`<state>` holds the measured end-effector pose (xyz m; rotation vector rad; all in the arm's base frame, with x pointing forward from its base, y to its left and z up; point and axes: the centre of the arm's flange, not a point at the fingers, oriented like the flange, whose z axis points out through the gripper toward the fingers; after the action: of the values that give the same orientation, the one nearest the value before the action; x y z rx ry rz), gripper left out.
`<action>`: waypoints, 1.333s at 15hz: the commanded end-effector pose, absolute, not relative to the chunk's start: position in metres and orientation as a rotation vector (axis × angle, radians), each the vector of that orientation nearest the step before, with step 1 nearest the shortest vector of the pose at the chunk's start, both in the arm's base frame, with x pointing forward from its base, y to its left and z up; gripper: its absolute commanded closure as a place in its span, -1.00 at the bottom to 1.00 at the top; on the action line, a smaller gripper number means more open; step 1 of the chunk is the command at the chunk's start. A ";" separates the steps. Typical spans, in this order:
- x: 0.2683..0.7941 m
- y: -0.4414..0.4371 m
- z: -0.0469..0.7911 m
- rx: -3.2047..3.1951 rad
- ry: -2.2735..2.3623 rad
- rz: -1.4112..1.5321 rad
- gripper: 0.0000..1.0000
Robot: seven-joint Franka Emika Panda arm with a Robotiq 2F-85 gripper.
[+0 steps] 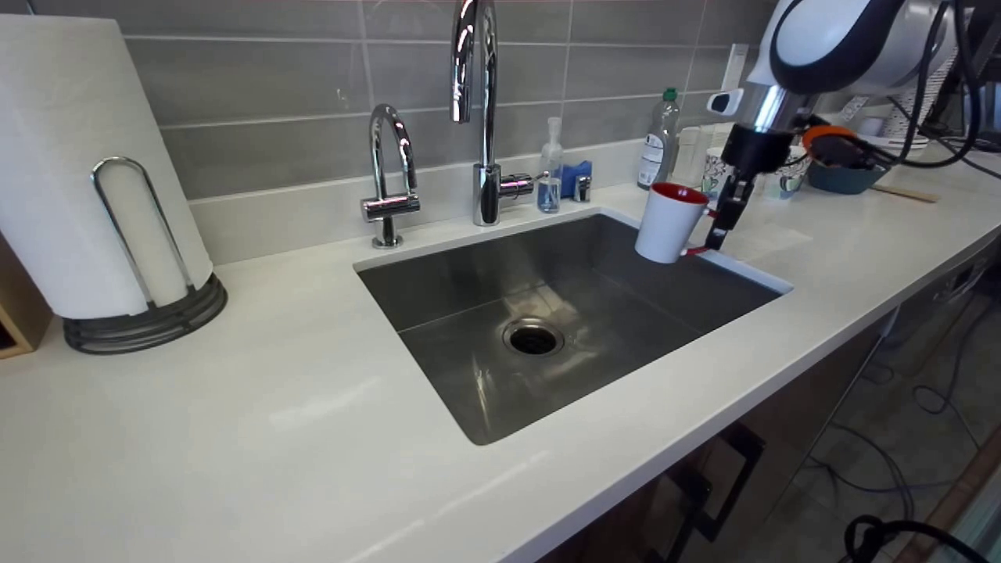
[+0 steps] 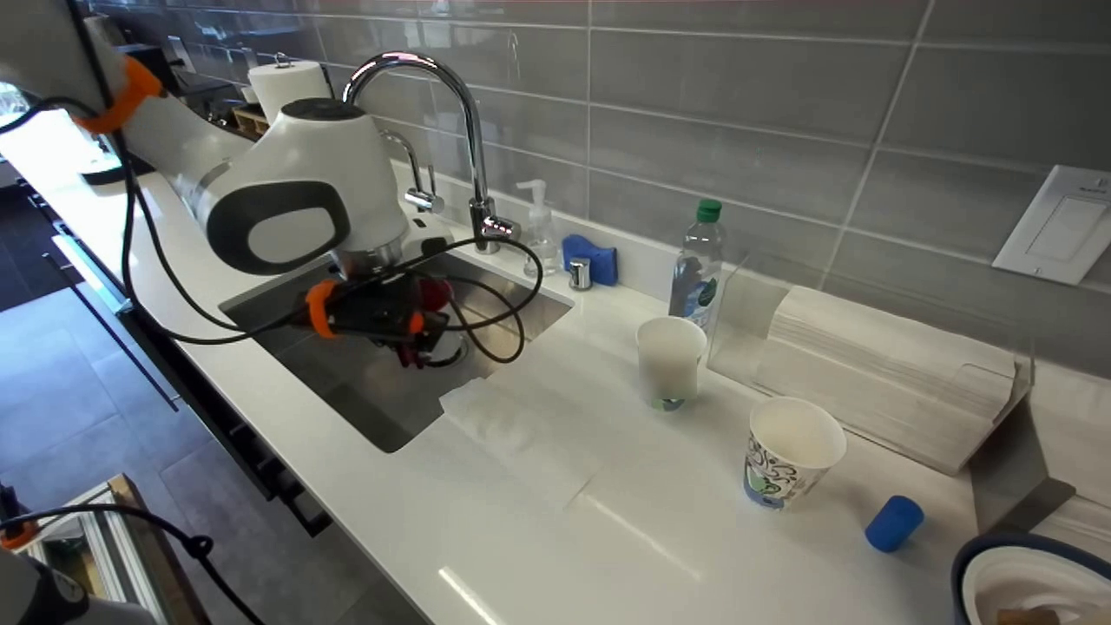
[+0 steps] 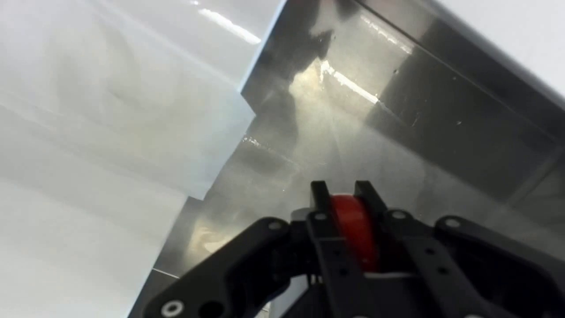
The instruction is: Move the faucet head on the right to the left , remove the mug from the sink and then put it on the counter
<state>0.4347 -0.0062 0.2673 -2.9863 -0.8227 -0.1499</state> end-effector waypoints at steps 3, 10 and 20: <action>0.381 -0.077 0.343 -3.004 -0.632 -0.120 0.90; 0.364 -0.148 0.351 -3.057 -0.390 -0.078 0.90; 0.402 -0.185 0.317 -3.124 -0.153 -0.057 0.90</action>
<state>0.3760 -0.1690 0.3229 -3.0950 -0.2213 -0.0486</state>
